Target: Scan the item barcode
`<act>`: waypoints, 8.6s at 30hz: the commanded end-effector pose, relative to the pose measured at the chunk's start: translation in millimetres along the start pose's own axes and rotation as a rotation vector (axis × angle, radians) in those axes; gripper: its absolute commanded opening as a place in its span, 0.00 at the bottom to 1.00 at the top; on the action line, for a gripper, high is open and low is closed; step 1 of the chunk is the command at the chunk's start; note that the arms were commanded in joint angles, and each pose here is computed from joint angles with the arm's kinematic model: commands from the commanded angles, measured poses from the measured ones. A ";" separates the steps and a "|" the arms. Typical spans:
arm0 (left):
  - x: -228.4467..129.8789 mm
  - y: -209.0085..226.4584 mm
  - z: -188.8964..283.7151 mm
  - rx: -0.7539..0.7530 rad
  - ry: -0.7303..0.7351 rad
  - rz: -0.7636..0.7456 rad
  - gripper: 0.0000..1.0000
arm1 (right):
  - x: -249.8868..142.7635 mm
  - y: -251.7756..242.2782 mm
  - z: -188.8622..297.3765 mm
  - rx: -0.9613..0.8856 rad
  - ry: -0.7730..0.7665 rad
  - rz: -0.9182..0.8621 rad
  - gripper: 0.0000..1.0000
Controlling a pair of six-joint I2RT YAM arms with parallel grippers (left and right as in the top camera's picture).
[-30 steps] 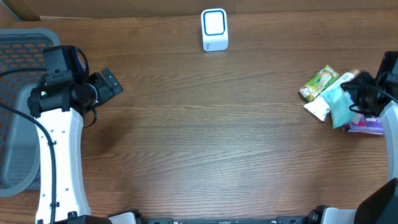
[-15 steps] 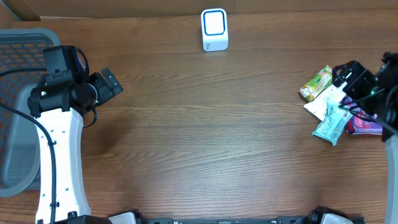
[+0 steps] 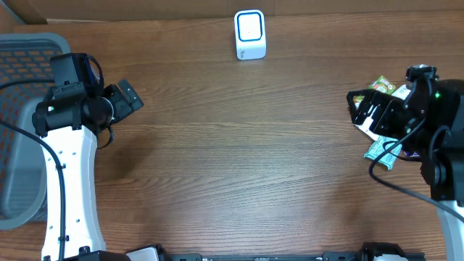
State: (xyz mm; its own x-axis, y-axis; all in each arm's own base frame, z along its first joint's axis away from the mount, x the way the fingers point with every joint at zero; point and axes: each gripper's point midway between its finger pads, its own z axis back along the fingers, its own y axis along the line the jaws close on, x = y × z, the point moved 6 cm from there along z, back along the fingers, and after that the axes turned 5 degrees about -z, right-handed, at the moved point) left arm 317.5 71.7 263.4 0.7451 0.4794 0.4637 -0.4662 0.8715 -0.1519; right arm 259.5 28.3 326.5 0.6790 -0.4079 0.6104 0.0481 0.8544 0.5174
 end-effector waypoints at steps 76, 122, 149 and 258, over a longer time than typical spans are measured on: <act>3.6 -0.7 2.1 0.005 -0.013 0.012 1.00 | -119.1 -40.1 -2.2 0.198 -0.748 0.717 1.00; 3.6 -0.7 2.1 0.005 -0.013 0.012 1.00 | -149.4 -74.5 -37.1 0.101 -0.653 0.659 1.00; 3.6 -0.7 2.1 0.005 -0.013 0.012 1.00 | -145.9 -79.3 -35.8 0.072 -0.665 0.649 1.00; -181.0 10.8 -17.6 -0.227 -1.022 -0.782 1.00 | -145.9 -79.3 -35.8 0.072 -0.665 0.649 1.00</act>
State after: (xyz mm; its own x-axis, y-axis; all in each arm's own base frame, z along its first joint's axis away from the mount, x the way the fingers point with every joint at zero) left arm 186.3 -4.9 163.2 0.0408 -0.3448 0.9378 0.1003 0.9352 0.3395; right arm 182.6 33.1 176.6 0.0023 0.0259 0.9997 -0.2653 0.9639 -0.0244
